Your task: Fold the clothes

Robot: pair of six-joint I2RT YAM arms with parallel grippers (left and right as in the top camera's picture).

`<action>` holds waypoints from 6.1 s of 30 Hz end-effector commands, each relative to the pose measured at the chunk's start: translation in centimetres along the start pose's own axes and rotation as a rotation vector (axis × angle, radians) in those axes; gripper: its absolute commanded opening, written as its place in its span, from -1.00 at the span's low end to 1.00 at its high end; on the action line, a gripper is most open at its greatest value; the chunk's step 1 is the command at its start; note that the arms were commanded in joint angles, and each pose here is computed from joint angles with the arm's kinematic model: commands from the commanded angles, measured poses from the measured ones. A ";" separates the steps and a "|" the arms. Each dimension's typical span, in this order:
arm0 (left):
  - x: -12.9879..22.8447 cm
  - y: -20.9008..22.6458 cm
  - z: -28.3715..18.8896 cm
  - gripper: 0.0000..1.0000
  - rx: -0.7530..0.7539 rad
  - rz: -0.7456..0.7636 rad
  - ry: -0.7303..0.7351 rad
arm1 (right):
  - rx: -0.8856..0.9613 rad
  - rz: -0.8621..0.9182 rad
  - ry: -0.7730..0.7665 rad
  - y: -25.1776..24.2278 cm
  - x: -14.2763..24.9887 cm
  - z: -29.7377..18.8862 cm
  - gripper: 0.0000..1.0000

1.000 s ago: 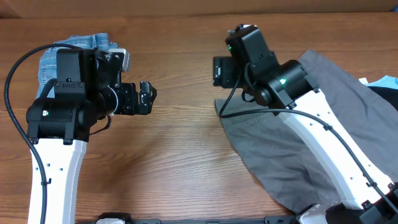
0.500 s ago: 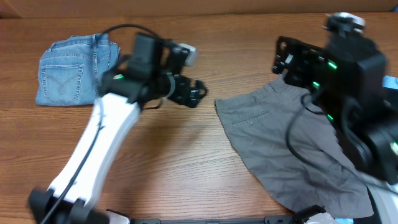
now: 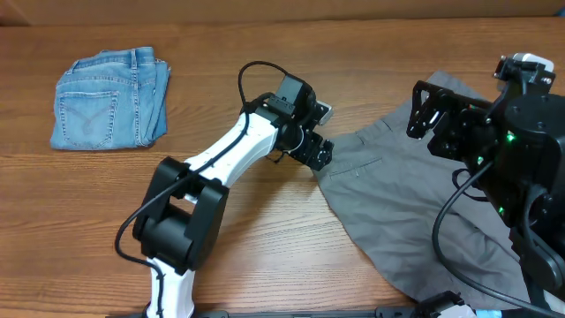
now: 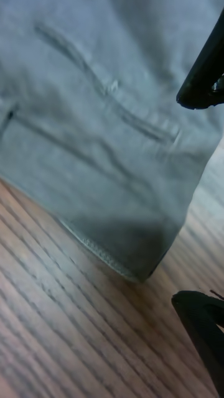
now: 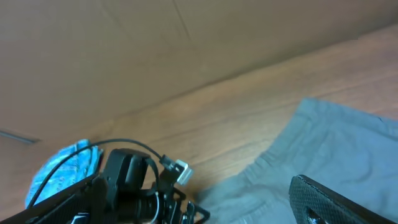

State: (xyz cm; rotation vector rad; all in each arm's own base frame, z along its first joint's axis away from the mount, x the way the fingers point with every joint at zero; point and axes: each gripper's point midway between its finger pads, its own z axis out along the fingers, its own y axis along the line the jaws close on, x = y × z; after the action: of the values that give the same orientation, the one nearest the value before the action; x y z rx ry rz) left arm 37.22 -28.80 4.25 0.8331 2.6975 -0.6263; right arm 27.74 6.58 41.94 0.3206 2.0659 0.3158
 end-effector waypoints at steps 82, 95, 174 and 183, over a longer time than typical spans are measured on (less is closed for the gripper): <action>-6.3 10.8 -8.4 0.65 -0.080 -0.107 -0.147 | -0.007 0.053 0.271 -3.2 1.5 9.9 0.95; -4.1 16.2 -0.4 -0.39 -0.174 -0.151 -0.064 | -0.007 0.053 0.268 -3.3 1.8 7.3 0.98; -6.8 7.0 -40.2 0.47 -0.376 -0.167 -0.484 | 0.453 0.131 1.060 -18.9 24.4 25.5 -0.92; -6.8 7.0 -40.2 0.61 -0.377 -0.167 -0.483 | 0.459 0.192 0.917 -20.9 19.4 26.3 0.29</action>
State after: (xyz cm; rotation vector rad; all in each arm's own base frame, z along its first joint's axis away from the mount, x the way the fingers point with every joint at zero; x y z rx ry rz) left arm 42.36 -7.82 39.91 0.2890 2.3337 -0.3013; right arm 37.77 -2.55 3.87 0.7564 3.1136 0.1219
